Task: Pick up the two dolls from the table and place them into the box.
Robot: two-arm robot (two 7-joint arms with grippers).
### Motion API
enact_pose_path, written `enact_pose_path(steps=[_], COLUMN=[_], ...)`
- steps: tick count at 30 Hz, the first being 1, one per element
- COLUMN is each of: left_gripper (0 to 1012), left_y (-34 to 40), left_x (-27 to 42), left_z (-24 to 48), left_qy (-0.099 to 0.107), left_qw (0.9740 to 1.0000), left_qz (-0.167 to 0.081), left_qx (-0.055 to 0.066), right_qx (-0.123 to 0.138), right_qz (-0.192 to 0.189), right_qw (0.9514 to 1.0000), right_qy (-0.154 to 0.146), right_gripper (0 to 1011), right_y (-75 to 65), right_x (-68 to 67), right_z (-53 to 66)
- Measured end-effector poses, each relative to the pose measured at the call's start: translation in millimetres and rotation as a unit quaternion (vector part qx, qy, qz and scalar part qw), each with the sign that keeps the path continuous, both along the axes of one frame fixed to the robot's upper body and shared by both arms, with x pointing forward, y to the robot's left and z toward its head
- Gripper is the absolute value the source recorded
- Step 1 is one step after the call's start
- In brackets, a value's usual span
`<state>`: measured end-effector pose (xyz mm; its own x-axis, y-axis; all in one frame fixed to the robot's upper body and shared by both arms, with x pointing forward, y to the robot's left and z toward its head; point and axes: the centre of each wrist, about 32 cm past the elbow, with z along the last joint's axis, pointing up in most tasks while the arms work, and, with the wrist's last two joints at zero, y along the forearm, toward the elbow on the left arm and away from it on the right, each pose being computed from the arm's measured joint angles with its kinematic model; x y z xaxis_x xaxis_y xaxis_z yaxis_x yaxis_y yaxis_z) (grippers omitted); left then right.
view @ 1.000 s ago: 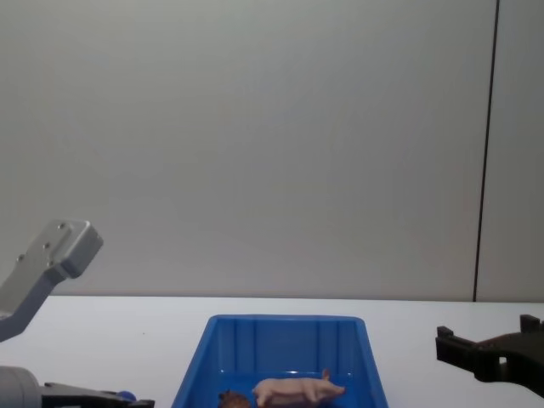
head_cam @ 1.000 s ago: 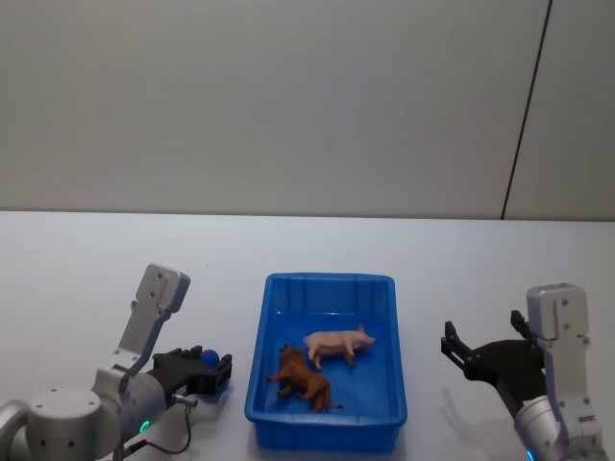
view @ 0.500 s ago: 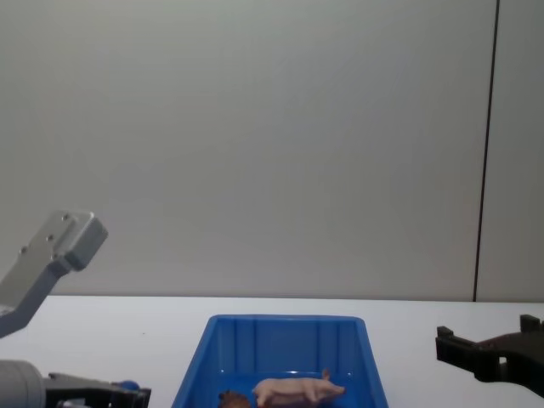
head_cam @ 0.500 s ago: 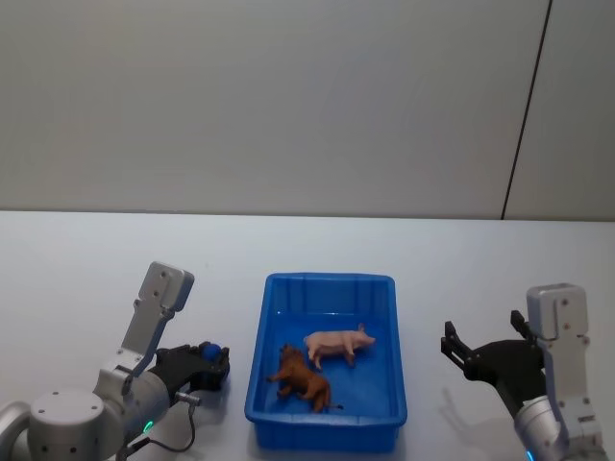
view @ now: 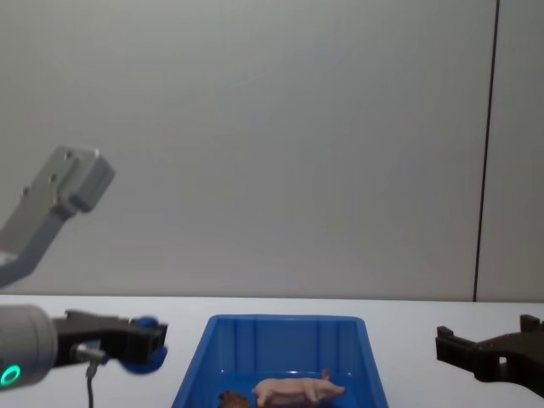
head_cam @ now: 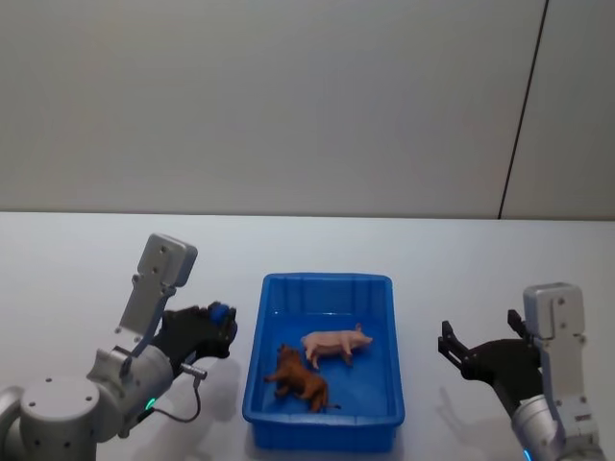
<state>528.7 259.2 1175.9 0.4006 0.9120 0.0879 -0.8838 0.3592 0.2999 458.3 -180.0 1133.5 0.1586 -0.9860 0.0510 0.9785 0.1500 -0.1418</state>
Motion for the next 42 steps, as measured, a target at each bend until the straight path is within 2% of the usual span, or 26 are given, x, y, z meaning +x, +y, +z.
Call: enact_pose_path(steps=[6,9,15,18,19,22,25,28,29,30,31,32,33,35,37,38,40,42], left_gripper=[166,166,169,206,247,317,461,517,578,578,639,659,670,756,833,833,903,968], left_y=[-3.1,-4.2,-7.7,-9.3,-10.2,-11.7,-14.9,-17.2,-17.8,-18.4,-19.1,-20.7,-21.4,-22.9,-26.1,-26.8,-28.8,-29.8], left_x=[2.9,4.4,10.1,13.3,15.4,18.3,24.0,28.4,29.6,30.7,31.9,34.7,35.9,38.2,42.7,43.7,46.1,47.5], left_z=[13.5,17.1,25.8,27.9,29.0,30.3,31.9,32.8,32.9,32.9,33.1,33.4,33.5,33.7,34.0,34.0,34.2,34.2], left_qy=[-0.035,-0.046,-0.071,-0.079,-0.082,-0.086,-0.091,-0.094,-0.095,-0.095,-0.096,-0.096,-0.097,-0.097,-0.099,-0.099,-0.1,-0.1], left_qw=[0.9988,0.9978,0.9934,0.9906,0.9889,0.9863,0.981,0.9764,0.9748,0.974,0.9723,0.9696,0.9683,0.9651,0.9599,0.9589,0.9556,0.9537], left_qz=[-0.032,-0.046,-0.088,-0.108,-0.12,-0.136,-0.164,-0.186,-0.193,-0.197,-0.204,-0.214,-0.22,-0.231,-0.249,-0.253,-0.263,-0.269], left_qx=[-0.005,-0.009,-0.022,-0.028,-0.032,-0.037,-0.048,-0.057,-0.059,-0.061,-0.063,-0.068,-0.07,-0.074,-0.082,-0.083,-0.087,-0.09], right_qx=[0.0,0.0,0.0,0.0,0.0,0.0,0.0,0.0,0.0,0.0,0.0,0.0,0.0,0.0,0.0,0.0,0.0,0.0], right_qz=[0.0,0.0,0.0,0.0,0.0,0.0,0.0,0.0,0.0,0.0,0.0,0.0,0.0,0.0,0.0,0.0,0.0,0.0], right_qw=[1.0,1.0,1.0,1.0,1.0,1.0,1.0,1.0,1.0,1.0,1.0,1.0,1.0,1.0,1.0,1.0,1.0,1.0], right_qy=[0.0,0.0,0.0,0.0,0.0,0.0,0.0,0.0,0.0,0.0,0.0,0.0,0.0,0.0,0.0,0.0,0.0,0.0], right_gripper=[1001,1001,1001,1001,1001,1001,1001,1001,1001,1001,1001,1001,1001,1001,1001,1001,1001,1001], right_y=[0.0,0.0,0.0,0.0,0.0,0.0,0.0,0.0,0.0,0.0,0.0,0.0,0.0,0.0,0.0,0.0,0.0,0.0], right_x=[0.0,0.0,0.0,0.0,0.0,0.0,0.0,0.0,0.0,0.0,0.0,0.0,0.0,0.0,0.0,0.0,0.0,0.0], right_z=[0.0,0.0,0.0,0.0,0.0,0.0,0.0,0.0,0.0,0.0,0.0,0.0,0.0,0.0,0.0,0.0,0.0,0.0])
